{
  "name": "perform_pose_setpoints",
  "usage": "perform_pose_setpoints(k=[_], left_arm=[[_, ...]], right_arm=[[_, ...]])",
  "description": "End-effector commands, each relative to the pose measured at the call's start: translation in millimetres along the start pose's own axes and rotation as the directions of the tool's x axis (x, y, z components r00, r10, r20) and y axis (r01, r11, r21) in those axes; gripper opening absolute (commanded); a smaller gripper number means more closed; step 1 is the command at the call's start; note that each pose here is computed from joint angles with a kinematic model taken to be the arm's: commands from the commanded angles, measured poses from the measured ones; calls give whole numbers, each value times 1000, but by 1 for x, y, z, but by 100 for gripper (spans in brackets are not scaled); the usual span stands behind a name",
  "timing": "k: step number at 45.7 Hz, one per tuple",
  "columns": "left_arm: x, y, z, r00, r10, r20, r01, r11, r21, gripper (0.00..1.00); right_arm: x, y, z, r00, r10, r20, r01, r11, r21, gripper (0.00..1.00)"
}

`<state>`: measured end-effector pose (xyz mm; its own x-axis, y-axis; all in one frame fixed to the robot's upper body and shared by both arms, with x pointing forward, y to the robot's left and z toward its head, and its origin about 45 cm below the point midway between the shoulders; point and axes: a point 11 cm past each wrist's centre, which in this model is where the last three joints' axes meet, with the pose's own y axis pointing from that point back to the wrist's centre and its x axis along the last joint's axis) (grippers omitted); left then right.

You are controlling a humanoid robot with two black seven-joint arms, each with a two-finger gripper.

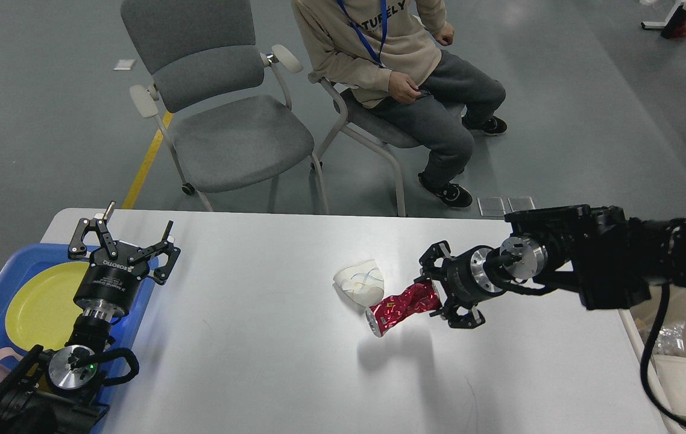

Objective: Tidy desktop
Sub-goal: 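Lift the red wrapper and drop it into the white bin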

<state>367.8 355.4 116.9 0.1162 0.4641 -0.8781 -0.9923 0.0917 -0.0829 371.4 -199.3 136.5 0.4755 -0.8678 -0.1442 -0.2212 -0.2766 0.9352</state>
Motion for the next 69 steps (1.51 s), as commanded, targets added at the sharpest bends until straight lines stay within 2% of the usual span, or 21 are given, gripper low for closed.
perform_pose_setpoints(k=[1,5,11,17,21,28,41,50,56,58,61,69], left_arm=[[0,0,0,1000,0,0,0,1000,0,96],[0,0,0,1000,0,0,0,1000,0,96],[0,0,0,1000,0,0,0,1000,0,96],[0,0,0,1000,0,0,0,1000,0,96],[0,0,0,1000,0,0,0,1000,-1,96],[0,0,0,1000,0,0,0,1000,0,96],[0,0,0,1000,0,0,0,1000,-1,96],[0,0,0,1000,0,0,0,1000,-1,96],[1,1,0,1000,1,0,-1,1000,-1,96],[1,1,0,1000,1,0,-1,1000,-1,96],[1,1,0,1000,1,0,-1,1000,-1,96],[1,1,0,1000,1,0,-1,1000,-1,96]], right_arm=[[15,53,-7,980,105,-168,-116,992,-56,0],[26,88,-12,938,159,-308,-193,978,-84,0],[38,141,-22,874,177,-453,-240,967,-85,0],[40,187,-32,812,141,-567,-197,980,-39,0],[37,208,-28,760,96,-643,-184,980,-72,0],[36,227,-15,713,76,-697,-206,973,-105,0],[49,229,-9,726,98,-681,-226,969,-103,0],[112,225,24,792,157,-590,-278,953,-121,0],[168,228,54,812,224,-539,-346,928,-135,0],[200,226,73,818,267,-509,-387,911,-144,0],[228,226,87,811,314,-495,-435,887,-151,0],[282,206,128,795,405,-451,-513,846,-145,0]])
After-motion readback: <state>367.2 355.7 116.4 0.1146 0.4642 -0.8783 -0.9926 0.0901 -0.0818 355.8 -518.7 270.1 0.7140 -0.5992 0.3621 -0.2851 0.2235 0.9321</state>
